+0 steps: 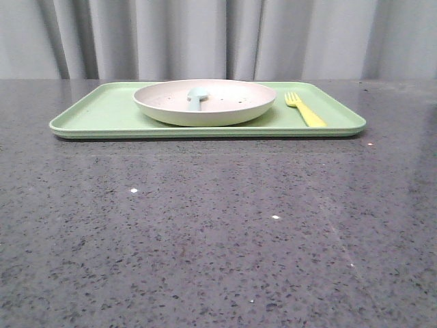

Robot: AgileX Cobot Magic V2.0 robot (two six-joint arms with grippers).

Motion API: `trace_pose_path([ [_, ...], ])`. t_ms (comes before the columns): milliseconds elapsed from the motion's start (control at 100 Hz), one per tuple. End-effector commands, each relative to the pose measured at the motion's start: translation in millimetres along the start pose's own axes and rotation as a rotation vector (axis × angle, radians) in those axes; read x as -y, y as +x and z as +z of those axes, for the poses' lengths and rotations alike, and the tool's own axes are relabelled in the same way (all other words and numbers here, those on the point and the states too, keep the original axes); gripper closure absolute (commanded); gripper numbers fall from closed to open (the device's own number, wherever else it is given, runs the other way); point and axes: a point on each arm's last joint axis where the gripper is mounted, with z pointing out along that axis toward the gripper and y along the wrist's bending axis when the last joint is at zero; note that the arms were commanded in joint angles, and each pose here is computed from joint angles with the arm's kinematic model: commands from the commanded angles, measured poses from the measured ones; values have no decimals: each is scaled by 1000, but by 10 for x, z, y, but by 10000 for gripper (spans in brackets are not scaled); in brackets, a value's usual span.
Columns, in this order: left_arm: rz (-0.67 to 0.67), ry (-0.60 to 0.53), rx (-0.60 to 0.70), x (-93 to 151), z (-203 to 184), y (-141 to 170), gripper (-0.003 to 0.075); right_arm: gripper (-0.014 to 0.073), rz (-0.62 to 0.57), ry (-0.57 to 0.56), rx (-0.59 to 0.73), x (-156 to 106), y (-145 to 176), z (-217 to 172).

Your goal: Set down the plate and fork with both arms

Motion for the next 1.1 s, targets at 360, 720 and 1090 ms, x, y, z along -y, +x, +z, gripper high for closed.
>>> trace_pose_path([
  [360,42,19,375,-102,-98,576,741,664,-19,6,90,5,-129,-37],
  [720,121,19,463,-113,-46,662,741,664,-19,6,89,5,-128,-37],
  [1090,137,35,462,-102,-46,664,741,664,-19,6,89,5,-128,-37],
])
